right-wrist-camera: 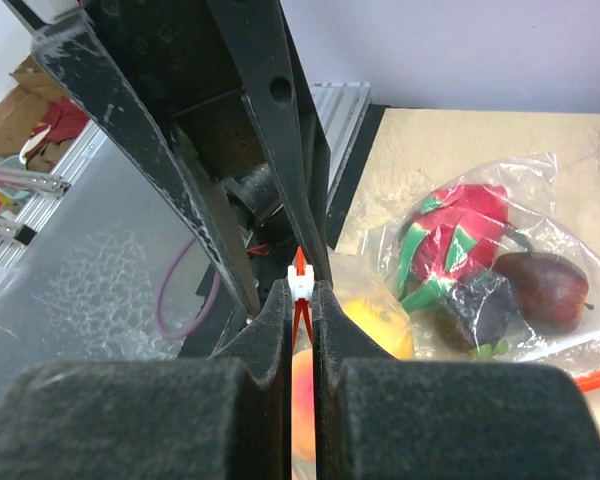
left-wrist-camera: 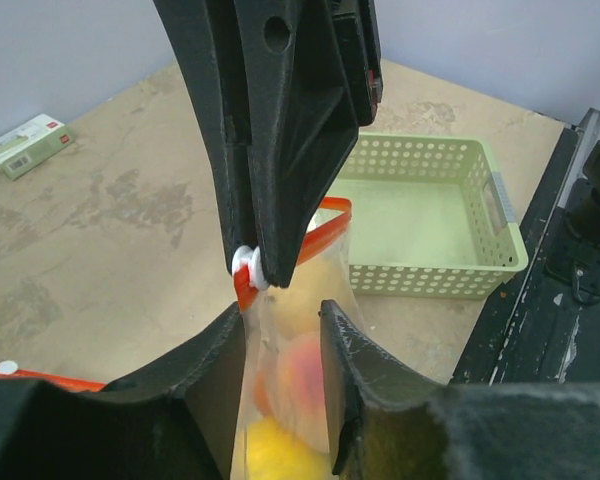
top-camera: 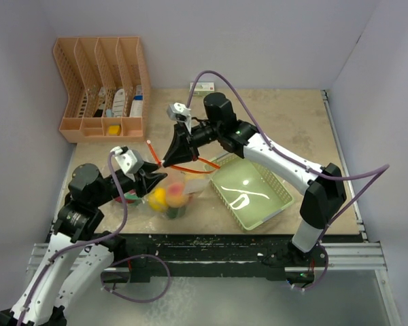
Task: Place the food in the zip-top bag and seal the zipper
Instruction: Zip the zipper food storage bag at the center of the board.
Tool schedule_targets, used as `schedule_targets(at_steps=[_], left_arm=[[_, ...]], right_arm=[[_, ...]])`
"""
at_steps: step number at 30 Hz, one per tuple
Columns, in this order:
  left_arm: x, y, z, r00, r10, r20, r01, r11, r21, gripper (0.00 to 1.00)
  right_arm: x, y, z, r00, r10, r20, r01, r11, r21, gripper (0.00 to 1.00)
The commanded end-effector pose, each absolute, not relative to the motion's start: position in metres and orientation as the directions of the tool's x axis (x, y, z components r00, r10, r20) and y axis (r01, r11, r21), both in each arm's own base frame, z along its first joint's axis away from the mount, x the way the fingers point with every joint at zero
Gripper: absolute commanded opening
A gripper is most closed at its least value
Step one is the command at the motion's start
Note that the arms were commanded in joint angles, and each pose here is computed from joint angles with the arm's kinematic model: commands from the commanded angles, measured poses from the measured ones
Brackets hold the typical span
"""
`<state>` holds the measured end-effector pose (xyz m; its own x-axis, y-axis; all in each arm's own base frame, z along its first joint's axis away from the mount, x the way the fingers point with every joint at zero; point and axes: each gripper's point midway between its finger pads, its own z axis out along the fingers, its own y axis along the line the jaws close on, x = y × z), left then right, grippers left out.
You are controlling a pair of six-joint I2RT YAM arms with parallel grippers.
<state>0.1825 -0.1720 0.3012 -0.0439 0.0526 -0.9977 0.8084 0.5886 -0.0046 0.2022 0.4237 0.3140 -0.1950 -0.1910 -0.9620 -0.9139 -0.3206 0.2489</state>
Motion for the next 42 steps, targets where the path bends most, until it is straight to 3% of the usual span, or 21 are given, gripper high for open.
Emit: schedule_targets(at_steps=[1,6,7,9,15,22,42], left_arm=[[0.188,-0.185,0.307,-0.018,0.026,-1.0,0.846,0.533,-0.002,0.36],[0.193,-0.195,0.299,-0.071,0.042,-0.997,0.87,0.492,-0.041,0.3],[0.193,-0.197,0.301,-0.07,0.041,-0.997,0.875,0.483,-0.041,0.24],[0.194,-0.199,0.304,-0.065,0.035,-0.997,0.883,0.468,-0.041,0.0],[0.183,-0.206,0.311,-0.067,0.038,-0.997,0.914,0.402,-0.047,0.0],[0.171,-0.186,0.348,0.049,0.001,-0.999,0.87,0.491,0.043,0.0],[0.172,-0.153,0.401,0.189,0.006,-0.982,0.742,0.655,0.146,0.0]], right_arm=[[0.193,0.418,0.358,-0.096,-0.102,-0.99,-0.925,-0.358,0.127,0.0],[0.192,0.417,0.36,-0.091,-0.099,-0.991,-0.925,-0.359,0.121,0.0],[0.192,0.417,0.361,-0.091,-0.1,-0.991,-0.926,-0.359,0.121,0.0],[0.192,0.416,0.36,-0.09,-0.1,-0.991,-0.926,-0.358,0.12,0.0],[0.192,0.416,0.357,-0.088,-0.105,-0.991,-0.927,-0.356,0.12,0.0],[0.202,0.416,0.342,-0.082,-0.133,-0.988,-0.94,-0.319,0.121,0.0],[0.218,0.404,0.308,-0.109,-0.184,-0.977,-0.945,-0.287,0.159,0.0]])
